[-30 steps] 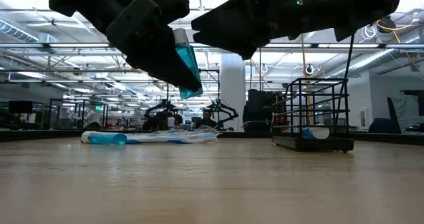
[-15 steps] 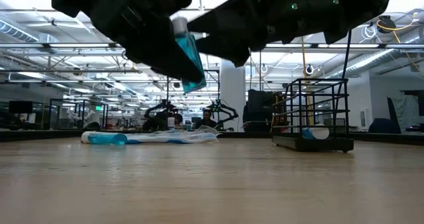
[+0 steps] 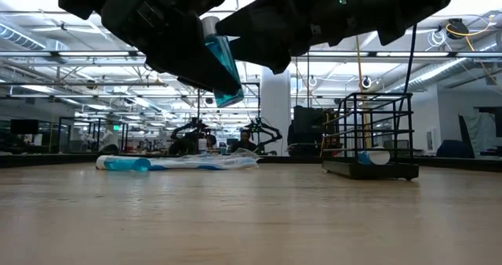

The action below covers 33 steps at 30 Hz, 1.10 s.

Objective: Pick & Place toothbrushing station
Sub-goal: Put the mouthwash into the middle section of the mesh organizer

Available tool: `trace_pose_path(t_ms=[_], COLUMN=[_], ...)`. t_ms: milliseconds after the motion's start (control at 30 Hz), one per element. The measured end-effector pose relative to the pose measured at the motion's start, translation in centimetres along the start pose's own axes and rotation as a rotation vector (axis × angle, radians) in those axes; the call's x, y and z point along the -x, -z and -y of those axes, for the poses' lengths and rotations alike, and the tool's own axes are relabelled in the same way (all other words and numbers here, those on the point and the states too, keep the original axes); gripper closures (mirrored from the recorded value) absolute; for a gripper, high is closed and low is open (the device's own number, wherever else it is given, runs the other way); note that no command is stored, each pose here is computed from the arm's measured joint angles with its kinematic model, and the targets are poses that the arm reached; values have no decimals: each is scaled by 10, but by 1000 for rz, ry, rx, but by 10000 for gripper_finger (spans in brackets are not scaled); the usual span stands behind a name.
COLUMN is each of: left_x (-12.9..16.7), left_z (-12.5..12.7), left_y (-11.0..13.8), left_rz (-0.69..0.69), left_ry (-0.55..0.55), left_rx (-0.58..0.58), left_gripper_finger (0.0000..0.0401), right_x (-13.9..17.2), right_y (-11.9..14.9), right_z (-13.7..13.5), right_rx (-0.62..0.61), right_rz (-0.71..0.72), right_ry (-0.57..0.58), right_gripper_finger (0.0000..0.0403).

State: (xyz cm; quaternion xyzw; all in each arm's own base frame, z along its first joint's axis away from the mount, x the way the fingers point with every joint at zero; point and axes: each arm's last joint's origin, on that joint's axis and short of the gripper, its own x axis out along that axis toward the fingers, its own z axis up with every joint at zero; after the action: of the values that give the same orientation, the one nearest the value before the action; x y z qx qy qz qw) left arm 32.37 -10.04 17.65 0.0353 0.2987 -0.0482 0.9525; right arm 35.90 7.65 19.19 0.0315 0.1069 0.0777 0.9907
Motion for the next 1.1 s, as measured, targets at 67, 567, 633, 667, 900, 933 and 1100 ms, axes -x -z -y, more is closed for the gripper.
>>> trace_pose_path(t_ms=[67, 567, 633, 667, 900, 933, 1100], left_x=[0, 0, 0, 0, 0, 0, 0], left_z=[0, 0, 0, 0, 0, 0, 0], left_y=[0, 1, 1, 1, 1, 1, 1], left_rz=[0, -6, -9, -10, -9, -10, -10], left_ry=[0, 4, 4, 4, 12, 15, 11], left_rx=[1, 1, 1, 1, 0, 1, 3], left_gripper_finger=[284, 284, 284, 284, 284, 284, 284], right_x=[0, -3, -4, -4, -4, -4, -4], right_y=[0, -5, -6, -6, -7, -7, -8], right_z=[0, 1, 1, 1, 6, 9, 13], right_rx=[2, -31, -31, -29, -4, -5, -3], right_rz=[0, -36, -41, -41, -38, -37, -29], right_ry=[-6, -86, -86, -87, -73, -68, -70], right_gripper_finger=[177, 143, 132, 127, 116, 118, 127])
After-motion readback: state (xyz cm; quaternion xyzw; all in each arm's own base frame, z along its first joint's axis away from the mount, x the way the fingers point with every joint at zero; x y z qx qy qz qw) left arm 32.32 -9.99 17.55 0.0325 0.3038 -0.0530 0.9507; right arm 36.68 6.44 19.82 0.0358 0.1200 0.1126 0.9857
